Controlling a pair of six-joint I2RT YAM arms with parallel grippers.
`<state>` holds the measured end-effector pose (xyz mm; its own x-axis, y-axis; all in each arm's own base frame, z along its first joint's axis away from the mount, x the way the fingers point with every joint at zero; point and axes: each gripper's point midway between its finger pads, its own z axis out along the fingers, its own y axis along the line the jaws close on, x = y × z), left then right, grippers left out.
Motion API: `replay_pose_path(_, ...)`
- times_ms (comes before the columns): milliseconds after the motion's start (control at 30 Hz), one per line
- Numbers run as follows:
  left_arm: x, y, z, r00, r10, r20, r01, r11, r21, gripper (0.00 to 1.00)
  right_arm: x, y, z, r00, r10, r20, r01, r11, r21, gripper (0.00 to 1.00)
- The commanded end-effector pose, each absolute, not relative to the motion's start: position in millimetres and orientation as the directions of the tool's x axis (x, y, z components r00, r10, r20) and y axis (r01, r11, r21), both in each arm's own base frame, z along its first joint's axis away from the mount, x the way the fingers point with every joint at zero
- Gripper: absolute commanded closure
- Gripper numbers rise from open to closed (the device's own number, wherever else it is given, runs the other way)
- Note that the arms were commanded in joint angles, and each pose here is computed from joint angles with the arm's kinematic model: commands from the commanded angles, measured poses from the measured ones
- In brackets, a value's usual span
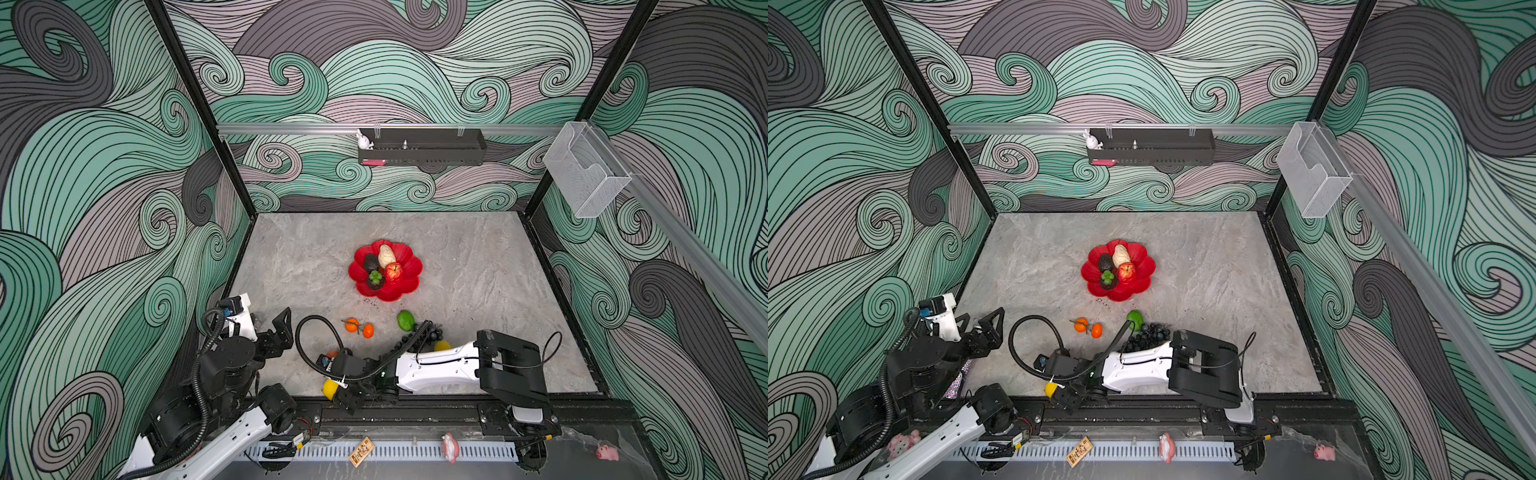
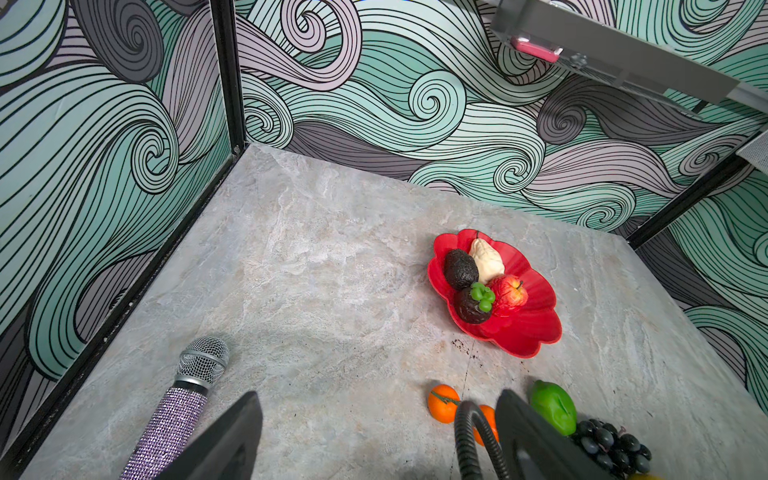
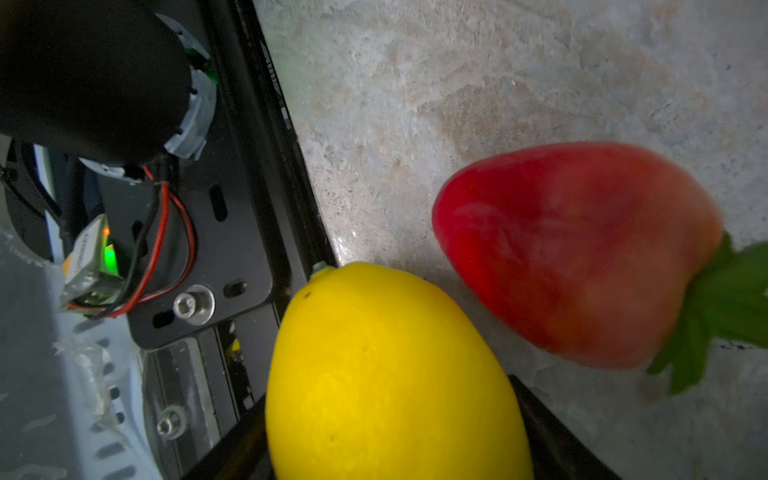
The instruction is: Place and organize the fake fruits in the fruit bowl
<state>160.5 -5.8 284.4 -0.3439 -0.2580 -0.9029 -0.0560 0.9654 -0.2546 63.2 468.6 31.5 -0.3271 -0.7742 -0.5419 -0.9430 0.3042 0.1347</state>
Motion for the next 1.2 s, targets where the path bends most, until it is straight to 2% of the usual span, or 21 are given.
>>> replay_pose_path(0,157.6,1.6,282.3,-0.339,-0.243,-0.909,-0.075,0.97,-0.231,0.1,62.5,467.5,34.2,-0.32,-0.779,-0.54,-0.946,0.298,0.131,0.31)
replay_pose_path(233,158.6,1.0,281.3,-0.34,-0.241,-0.909,-0.077,0.971,-0.229,0.11,59.3,463.6,41.3,-0.326,-0.761,-0.562,-0.944,0.293,0.15,0.47)
replay_pose_path(533,165.0,-20.7,272.5,-0.394,-0.251,-0.884,-0.024,0.965,-0.263,0.1,75.0,432.9,81.6,-0.379,-0.684,-0.623,-0.919,0.358,0.166,0.49)
replay_pose_path(733,179.8,-83.8,256.7,-0.515,-0.289,-0.807,0.12,0.908,-0.402,0.11,116.3,377.1,117.3,-0.448,-0.583,-0.678,-0.865,0.475,0.163,0.48)
replay_pose_path(933,190.2,-170.2,236.5,-0.718,-0.164,-0.677,0.284,0.818,-0.5,0.11,158.4,329.2,138.0,-0.505,-0.475,-0.721,-0.797,0.577,0.178,0.47)
replay_pose_path(1033,192.1,-204.1,231.4,-0.787,-0.135,-0.602,0.305,0.762,-0.571,0.12,171.9,316.2,141.3,-0.52,-0.442,-0.731,-0.772,0.61,0.18,0.48)
replay_pose_path(1167,196.3,-226.3,230.5,-0.805,-0.154,-0.573,0.313,0.71,-0.631,0.11,181.8,306.8,146.0,-0.536,-0.386,-0.751,-0.745,0.634,0.205,0.48)
